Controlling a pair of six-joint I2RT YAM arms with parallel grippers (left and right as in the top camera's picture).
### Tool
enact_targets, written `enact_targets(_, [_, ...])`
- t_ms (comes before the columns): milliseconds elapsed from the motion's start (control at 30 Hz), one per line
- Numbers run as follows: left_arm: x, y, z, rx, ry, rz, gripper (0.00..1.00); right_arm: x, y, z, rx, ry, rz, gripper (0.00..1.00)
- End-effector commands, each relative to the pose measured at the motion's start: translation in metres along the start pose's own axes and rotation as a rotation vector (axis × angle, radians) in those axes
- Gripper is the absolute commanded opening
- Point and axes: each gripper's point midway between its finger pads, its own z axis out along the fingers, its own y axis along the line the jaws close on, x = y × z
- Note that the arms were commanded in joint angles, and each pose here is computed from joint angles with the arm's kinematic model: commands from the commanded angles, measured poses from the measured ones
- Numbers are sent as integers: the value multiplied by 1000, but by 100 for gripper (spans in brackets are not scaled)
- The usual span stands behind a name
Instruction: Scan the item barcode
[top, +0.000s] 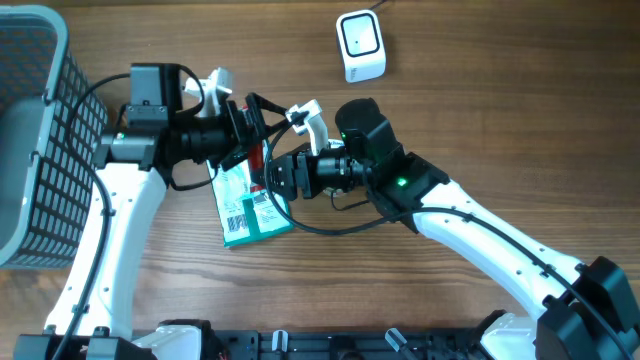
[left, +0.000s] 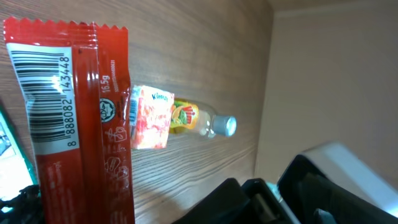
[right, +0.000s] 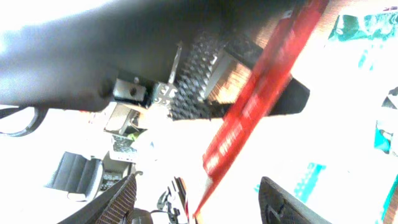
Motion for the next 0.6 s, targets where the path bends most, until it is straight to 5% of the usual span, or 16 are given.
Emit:
enact_targets(0, [-17,1,-18,14,-69,-85,97,-3,-6,5,29,-13,34,64])
enact_targets(167, [-19,7,-23,7,-76,-119,99,-20,-14,4,84,-101,65,70])
enact_targets(567, [-16,8,-22,2,-68,-129,100,-9,-10,22,70,-78,104,56])
